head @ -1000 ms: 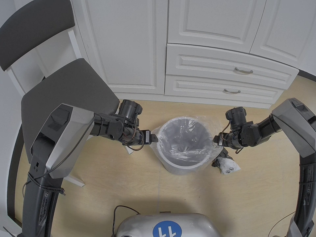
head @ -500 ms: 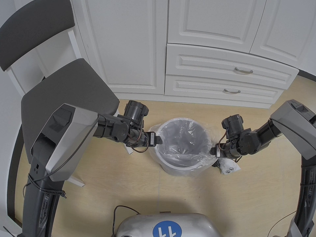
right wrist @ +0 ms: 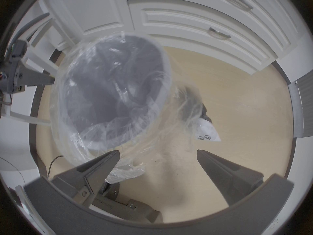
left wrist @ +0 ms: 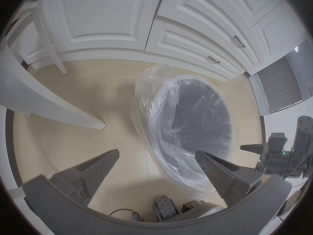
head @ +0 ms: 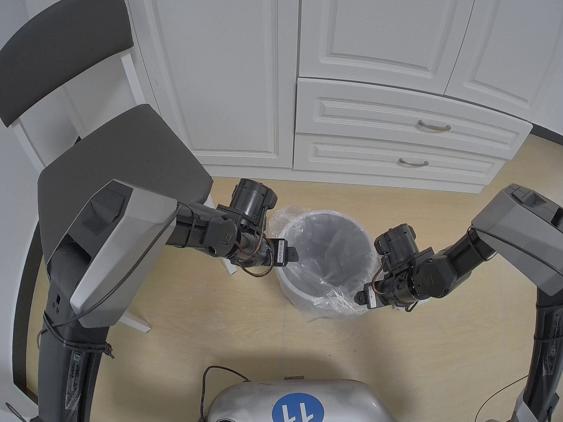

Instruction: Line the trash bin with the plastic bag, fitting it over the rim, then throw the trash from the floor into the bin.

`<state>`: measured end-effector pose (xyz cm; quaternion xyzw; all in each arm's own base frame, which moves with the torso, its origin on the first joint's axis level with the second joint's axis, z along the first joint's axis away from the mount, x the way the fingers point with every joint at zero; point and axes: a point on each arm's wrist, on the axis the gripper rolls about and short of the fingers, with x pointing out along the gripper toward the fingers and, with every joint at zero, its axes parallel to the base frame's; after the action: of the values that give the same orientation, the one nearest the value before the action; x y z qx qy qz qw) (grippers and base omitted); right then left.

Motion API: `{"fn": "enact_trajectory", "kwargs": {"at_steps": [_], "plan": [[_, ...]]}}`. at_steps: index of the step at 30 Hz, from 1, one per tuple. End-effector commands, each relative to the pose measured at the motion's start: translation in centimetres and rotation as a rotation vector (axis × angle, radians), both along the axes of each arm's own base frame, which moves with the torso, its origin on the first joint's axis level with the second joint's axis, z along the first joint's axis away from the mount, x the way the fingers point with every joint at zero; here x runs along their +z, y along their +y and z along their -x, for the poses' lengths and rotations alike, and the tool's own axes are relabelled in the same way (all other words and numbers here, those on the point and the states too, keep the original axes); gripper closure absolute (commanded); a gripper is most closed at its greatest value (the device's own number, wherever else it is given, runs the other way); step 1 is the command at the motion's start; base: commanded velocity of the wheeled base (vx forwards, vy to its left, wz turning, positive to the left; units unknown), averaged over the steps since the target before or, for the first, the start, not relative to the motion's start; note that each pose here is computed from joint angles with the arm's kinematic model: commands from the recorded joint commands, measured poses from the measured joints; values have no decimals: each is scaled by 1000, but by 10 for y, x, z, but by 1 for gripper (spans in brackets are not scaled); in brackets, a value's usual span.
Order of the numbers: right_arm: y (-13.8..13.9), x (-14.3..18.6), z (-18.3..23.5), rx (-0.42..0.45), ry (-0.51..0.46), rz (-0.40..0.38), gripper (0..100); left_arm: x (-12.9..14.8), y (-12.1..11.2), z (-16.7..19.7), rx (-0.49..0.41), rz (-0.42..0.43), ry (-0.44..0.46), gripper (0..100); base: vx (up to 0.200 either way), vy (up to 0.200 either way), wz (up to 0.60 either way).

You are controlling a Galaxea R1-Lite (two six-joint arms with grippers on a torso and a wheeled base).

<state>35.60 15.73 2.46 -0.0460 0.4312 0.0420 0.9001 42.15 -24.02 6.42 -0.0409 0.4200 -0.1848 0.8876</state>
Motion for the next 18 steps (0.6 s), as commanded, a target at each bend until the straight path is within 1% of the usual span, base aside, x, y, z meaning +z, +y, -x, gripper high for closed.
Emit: {"fn": "enact_trajectory", "kwargs": {"at_steps": [1,4,5,7,9,10,13,14,15,18], "plan": [[21,-11,9,48,22,-7,0,9,-4,10,-12,-6,-6,0,0,0,0],[31,-16,12,56,14,-26,0,9,-6,12,-4,-20,-12,0,0,0,0],[43,-21,13,53,-4,-63,0,9,-6,12,-1,-31,-20,0,0,0,0],[51,-23,14,45,-22,-96,0,9,-6,12,-5,-35,-21,0,0,0,0],[62,-22,15,43,-63,-152,0,9,-6,12,-3,-36,-22,0,0,0,0],[63,-22,15,42,-68,-159,0,9,-6,12,-4,-35,-21,0,0,0,0],[77,-17,18,41,-115,-232,0,10,-6,12,-3,-36,-23,0,0,0,0],[77,-17,18,41,-115,-232,0,10,-6,12,-3,-36,-23,0,0,0,0],[87,-15,20,40,-140,-284,0,10,-6,12,-4,-37,-24,0,0,0,0],[103,-19,23,43,-161,-347,0,10,-6,12,-4,-36,-25,0,0,0,0]]}}
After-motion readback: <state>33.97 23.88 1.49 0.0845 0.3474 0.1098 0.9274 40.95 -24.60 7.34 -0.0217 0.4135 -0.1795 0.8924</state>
